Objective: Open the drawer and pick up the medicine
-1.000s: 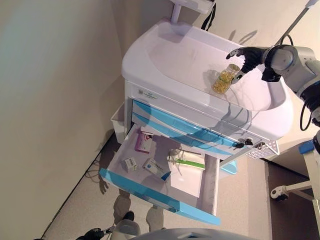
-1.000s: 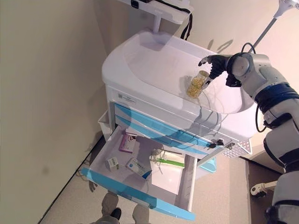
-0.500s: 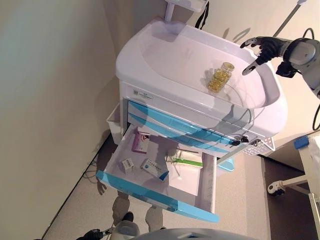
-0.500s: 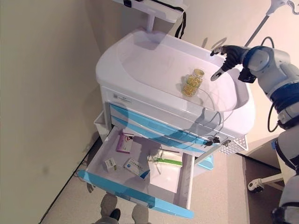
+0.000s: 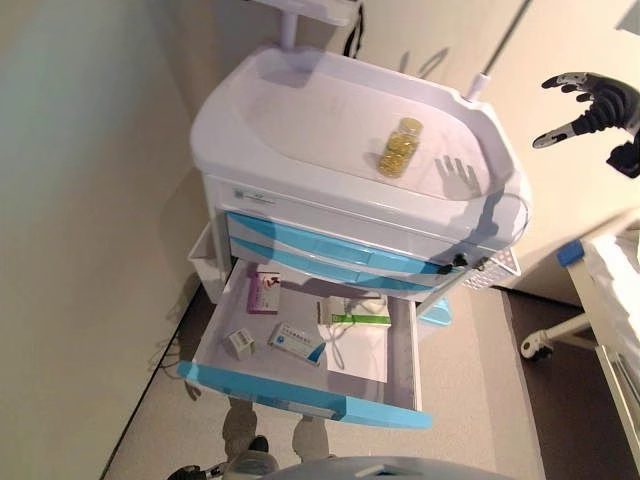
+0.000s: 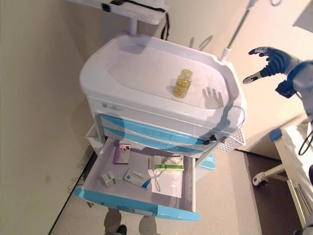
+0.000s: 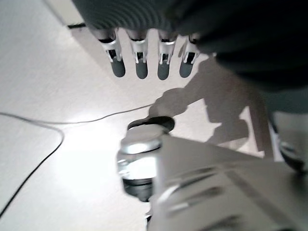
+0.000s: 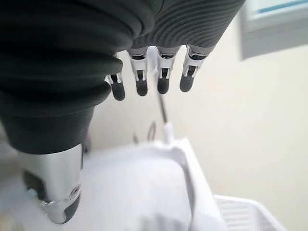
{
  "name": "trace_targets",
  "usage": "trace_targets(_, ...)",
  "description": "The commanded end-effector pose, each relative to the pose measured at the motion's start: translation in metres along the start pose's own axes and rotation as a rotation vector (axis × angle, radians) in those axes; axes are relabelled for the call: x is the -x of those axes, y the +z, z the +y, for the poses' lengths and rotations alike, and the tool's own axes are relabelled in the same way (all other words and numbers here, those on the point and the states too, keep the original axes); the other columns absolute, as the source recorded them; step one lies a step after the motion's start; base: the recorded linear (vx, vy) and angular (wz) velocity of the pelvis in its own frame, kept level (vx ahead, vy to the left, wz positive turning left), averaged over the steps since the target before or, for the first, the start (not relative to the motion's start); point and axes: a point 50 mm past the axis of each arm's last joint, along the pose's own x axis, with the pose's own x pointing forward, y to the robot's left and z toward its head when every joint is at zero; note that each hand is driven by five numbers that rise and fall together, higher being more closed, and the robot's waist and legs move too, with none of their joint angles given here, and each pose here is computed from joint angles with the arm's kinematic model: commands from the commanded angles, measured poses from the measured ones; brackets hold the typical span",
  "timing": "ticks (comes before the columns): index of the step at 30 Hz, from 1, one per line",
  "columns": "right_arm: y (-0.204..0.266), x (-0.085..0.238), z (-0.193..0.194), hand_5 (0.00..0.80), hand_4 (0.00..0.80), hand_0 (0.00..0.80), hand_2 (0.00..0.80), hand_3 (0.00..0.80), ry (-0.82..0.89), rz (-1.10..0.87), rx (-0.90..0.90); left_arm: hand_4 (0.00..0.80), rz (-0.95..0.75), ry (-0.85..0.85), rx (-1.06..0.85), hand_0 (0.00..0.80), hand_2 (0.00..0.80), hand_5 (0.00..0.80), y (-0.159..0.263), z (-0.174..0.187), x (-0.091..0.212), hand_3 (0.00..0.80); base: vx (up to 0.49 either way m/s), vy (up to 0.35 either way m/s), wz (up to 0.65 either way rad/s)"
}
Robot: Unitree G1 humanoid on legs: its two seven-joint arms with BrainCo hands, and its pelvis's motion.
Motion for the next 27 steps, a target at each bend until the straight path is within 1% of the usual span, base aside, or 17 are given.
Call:
trace_targets(1, -0.003, 0.007, -0.002, 0.000, 0.000, 0.000, 0.000, 0.000, -0.161, -0.060, -0.113, 0.000, -0.046, -0.011, -0.041, 0.000, 0.000, 0.000, 0.010, -0.012, -0.002, 0.000, -0.020, 0.019, -0.17)
trace_targets(3, -0.013, 0.018, 0.004, 0.000, 0.000, 0.000, 0.000, 0.000, -0.222, -0.057, -0.178, 0.000, -0.055, 0.000, -0.042, 0.000, 0.000, 0.000, 0.012, -0.010, -0.002, 0.000, -0.041, 0.025, -0.15)
trace_targets(4, -0.034, 0.048, 0.024, 0.000, 0.000, 0.000, 0.000, 0.000, -0.320, -0.041, -0.278, 0.000, -0.063, 0.038, -0.037, 0.000, 0.000, 0.000, 0.014, -0.004, -0.002, 0.000, -0.062, 0.026, -0.04)
trace_targets(6, -0.038, 0.056, 0.031, 0.000, 0.000, 0.000, 0.000, 0.000, -0.335, -0.031, -0.291, 0.000, -0.066, 0.044, -0.038, 0.000, 0.000, 0.000, 0.014, -0.003, -0.002, 0.000, -0.024, 0.017, -0.04)
trace_targets(9, -0.075, 0.090, 0.067, 0.000, 0.000, 0.000, 0.000, 0.000, -0.444, 0.123, -0.395, 0.000, -0.075, 0.055, -0.052, 0.000, 0.000, 0.000, 0.014, -0.007, -0.002, 0.000, -0.012, 0.011, -0.13)
trace_targets(10, -0.075, 0.091, 0.068, 0.000, 0.000, 0.000, 0.000, 0.000, -0.444, 0.124, -0.395, 0.000, -0.074, 0.056, -0.053, 0.000, 0.000, 0.000, 0.014, -0.007, -0.002, 0.000, -0.050, 0.009, -0.02)
trace_targets(12, -0.092, 0.108, 0.102, 0.000, 0.000, 0.000, 0.000, 0.000, -0.498, 0.234, -0.488, 0.000, -0.069, 0.057, -0.062, 0.000, 0.000, 0.000, 0.012, -0.012, -0.002, 0.000, -0.013, 0.004, -0.06)
trace_targets(14, -0.095, 0.113, 0.115, 0.000, 0.000, 0.000, 0.000, 0.000, -0.498, 0.266, -0.523, 0.000, -0.069, 0.059, -0.064, 0.000, 0.000, 0.000, 0.012, -0.013, -0.002, 0.000, -0.013, 0.012, -0.08)
trace_targets(15, -0.109, 0.129, 0.140, 0.000, 0.000, 0.000, 0.000, 0.000, -0.482, 0.371, -0.579, 0.000, -0.065, 0.059, -0.062, 0.000, 0.000, 0.000, 0.011, -0.017, -0.002, 0.000, -0.014, 0.019, -0.04)
trace_targets(17, -0.112, 0.134, 0.149, 0.000, 0.000, 0.000, 0.000, 0.000, -0.461, 0.406, -0.572, 0.000, -0.065, 0.059, -0.063, 0.000, 0.000, 0.000, 0.011, -0.018, -0.002, 0.000, -0.005, 0.011, -0.06)
trace_targets(19, -0.129, 0.161, 0.186, 0.000, 0.000, 0.000, 0.000, 0.000, -0.342, 0.571, -0.561, 0.000, -0.061, 0.050, -0.060, 0.000, 0.000, 0.000, 0.010, -0.026, -0.002, 0.000, -0.003, 0.017, -0.05)
trace_targets(22, -0.141, 0.182, 0.213, 0.000, 0.000, 0.000, 0.000, 0.000, -0.268, 0.702, -0.579, 0.000, -0.062, 0.050, -0.047, 0.000, 0.000, 0.000, 0.011, -0.030, -0.002, 0.000, 0.004, 0.014, -0.07)
trace_targets(23, -0.146, 0.205, 0.241, 0.000, 0.000, 0.000, 0.000, 0.000, -0.141, 0.808, -0.586, 0.000, -0.061, 0.051, -0.033, 0.000, 0.000, 0.000, 0.012, -0.033, -0.002, 0.000, 0.015, 0.010, -0.10)
trace_targets(24, -0.146, 0.205, 0.241, 0.000, 0.000, 0.000, 0.000, 0.000, -0.140, 0.808, -0.587, 0.000, -0.060, 0.051, -0.032, 0.000, 0.000, 0.000, 0.012, -0.033, -0.002, 0.000, 0.012, 0.008, -0.08)
trace_targets(25, -0.149, 0.221, 0.254, 0.000, 0.000, 0.000, 0.000, 0.000, -0.074, 0.873, -0.593, 0.000, -0.060, 0.056, -0.021, 0.000, 0.000, 0.000, 0.012, -0.033, -0.002, 0.000, -0.014, -0.002, -0.05)
trace_targets(26, -0.154, 0.253, 0.277, 0.000, 0.000, 0.000, 0.000, 0.000, 0.084, 0.992, -0.561, 0.000, -0.059, 0.059, -0.002, 0.000, 0.000, 0.000, 0.013, -0.034, -0.002, 0.000, -0.014, -0.002, -0.03)
trace_targets(27, -0.154, 0.253, 0.277, 0.000, 0.000, 0.000, 0.000, 0.000, 0.084, 0.992, -0.561, 0.000, -0.059, 0.059, -0.002, 0.000, 0.000, 0.000, 0.012, -0.034, -0.002, 0.000, -0.011, -0.003, -0.05)
